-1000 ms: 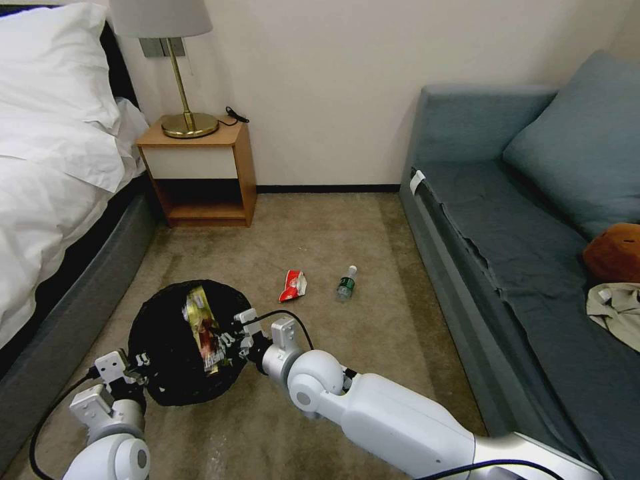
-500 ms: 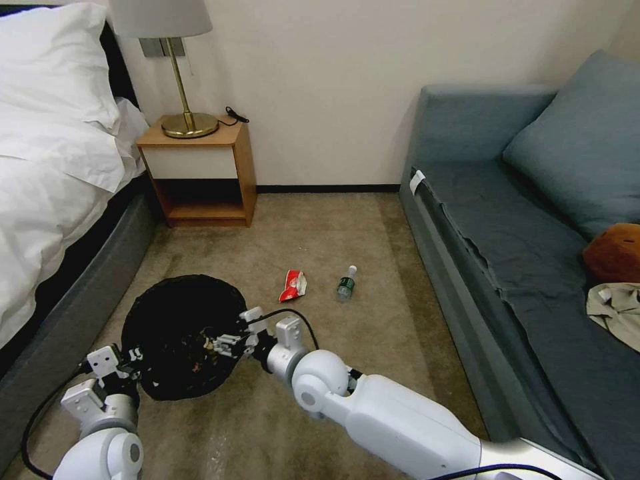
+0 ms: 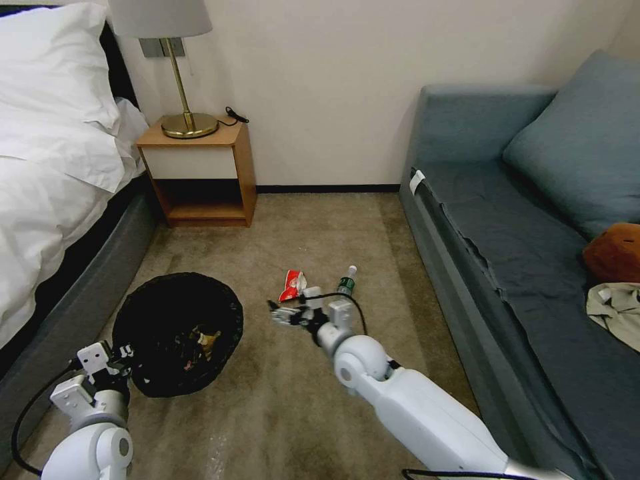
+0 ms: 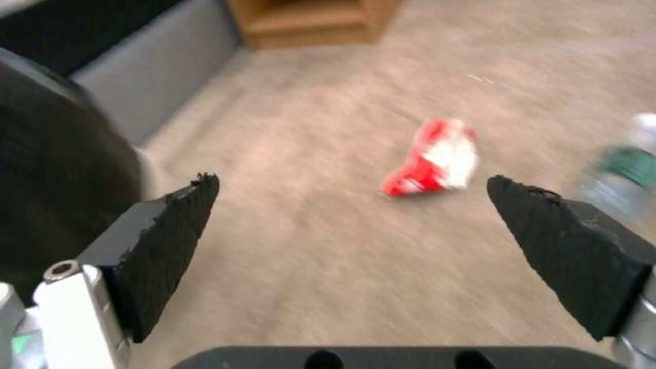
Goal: Pick up the trash bin, then pick up the garbage on the floor and place it into the trash bin.
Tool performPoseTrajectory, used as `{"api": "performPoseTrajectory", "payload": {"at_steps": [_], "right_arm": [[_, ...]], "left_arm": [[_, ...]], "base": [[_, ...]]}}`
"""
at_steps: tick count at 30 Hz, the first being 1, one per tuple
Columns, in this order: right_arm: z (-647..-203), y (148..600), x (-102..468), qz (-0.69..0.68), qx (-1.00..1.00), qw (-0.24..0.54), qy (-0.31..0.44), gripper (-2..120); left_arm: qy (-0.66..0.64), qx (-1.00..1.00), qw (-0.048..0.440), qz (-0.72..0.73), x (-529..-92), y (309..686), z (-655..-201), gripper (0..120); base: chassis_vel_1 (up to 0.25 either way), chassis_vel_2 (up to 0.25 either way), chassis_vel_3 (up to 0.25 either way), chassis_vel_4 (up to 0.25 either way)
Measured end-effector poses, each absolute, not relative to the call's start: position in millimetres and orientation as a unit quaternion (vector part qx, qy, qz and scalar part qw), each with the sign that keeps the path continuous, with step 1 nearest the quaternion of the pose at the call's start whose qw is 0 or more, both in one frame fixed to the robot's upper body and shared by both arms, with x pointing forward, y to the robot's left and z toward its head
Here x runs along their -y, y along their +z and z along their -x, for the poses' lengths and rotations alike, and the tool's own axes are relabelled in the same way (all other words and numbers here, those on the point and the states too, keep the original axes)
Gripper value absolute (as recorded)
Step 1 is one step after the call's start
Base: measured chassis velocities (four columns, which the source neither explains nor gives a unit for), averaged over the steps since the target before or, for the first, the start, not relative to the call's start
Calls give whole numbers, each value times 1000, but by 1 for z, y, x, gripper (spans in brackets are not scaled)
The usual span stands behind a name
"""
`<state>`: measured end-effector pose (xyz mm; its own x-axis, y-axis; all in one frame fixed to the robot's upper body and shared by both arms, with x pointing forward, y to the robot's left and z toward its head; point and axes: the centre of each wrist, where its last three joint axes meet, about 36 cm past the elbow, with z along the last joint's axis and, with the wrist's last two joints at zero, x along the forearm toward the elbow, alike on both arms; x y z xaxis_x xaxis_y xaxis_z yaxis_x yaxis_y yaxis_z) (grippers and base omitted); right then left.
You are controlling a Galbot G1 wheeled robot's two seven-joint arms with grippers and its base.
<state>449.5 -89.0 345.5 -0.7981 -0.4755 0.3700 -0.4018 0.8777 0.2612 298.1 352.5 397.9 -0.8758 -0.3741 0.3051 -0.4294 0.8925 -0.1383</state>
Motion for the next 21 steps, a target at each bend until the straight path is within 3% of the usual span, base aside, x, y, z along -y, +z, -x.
{"api": "performPoseTrajectory", "payload": {"at_steps": [14, 21], "right_arm": [[-408, 305, 147, -131, 960, 234, -80, 100], [-401, 294, 147, -131, 958, 242, -77, 100]], "left_arm": [[77, 968, 113, -209, -362, 418, -282, 2], [75, 969, 113, -208, -363, 419, -282, 2]], "base": [[0, 0, 0, 0], [0, 0, 0, 0]]}}
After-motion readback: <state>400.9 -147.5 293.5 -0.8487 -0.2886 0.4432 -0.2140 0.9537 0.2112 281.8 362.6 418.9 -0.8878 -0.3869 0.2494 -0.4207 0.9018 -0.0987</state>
